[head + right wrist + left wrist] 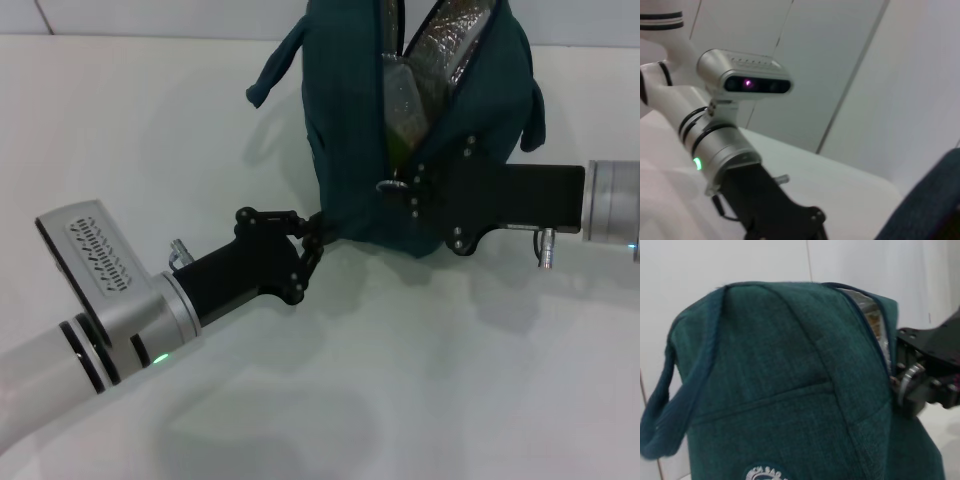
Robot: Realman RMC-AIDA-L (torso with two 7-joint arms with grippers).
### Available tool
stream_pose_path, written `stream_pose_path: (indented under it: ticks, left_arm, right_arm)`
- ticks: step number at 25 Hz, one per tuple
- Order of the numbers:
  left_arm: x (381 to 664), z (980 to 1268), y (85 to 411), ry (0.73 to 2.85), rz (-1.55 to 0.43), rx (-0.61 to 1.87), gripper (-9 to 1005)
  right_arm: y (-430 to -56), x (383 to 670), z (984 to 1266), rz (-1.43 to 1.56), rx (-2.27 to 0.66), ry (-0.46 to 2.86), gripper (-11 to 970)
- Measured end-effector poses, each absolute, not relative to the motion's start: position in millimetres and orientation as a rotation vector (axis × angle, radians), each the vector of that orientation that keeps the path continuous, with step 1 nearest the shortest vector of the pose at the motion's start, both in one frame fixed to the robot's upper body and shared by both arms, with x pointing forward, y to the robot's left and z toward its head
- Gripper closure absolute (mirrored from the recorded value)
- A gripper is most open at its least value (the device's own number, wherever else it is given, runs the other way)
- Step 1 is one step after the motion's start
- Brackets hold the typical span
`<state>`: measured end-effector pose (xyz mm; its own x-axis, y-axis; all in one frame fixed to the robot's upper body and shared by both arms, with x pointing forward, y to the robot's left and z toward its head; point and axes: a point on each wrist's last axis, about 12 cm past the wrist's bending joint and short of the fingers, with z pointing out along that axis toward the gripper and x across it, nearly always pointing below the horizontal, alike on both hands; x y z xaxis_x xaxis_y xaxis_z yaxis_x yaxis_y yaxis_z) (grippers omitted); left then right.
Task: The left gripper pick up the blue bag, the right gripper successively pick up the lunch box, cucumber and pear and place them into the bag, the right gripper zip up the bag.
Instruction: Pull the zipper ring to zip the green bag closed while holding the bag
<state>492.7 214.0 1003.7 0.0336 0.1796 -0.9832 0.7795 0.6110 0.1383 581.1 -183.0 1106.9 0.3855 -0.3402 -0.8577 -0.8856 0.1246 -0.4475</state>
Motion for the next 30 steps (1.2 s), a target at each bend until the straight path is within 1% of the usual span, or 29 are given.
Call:
stream_pose_path:
  ticks: [5, 19, 26, 30]
  left_arm:
    - [491.4, 1002.9, 209.2, 1.483, -0.574, 0.918, 936]
    - [494.7, 1003.1, 207.5, 1.486, -0.566, 0.936, 940]
    - [495.1, 1003.2, 209.0, 1.488, -0.558, 0.923, 941]
    - [496.1, 1004.1, 208.9, 1.482, -0.556, 0.925, 942]
  right_arm:
    - [-188.4, 580.5, 1106.1, 0.528, -1.362, 1.129, 948]
    - [-193.1, 579.4, 1104.3, 0.484, -1.31, 1.088, 948]
    - [-195.9, 575.5, 1106.0, 0.547, -1.314, 1.095, 948]
    - [-205.7, 577.6, 1111.0, 0.646, -1.269, 1.192, 948]
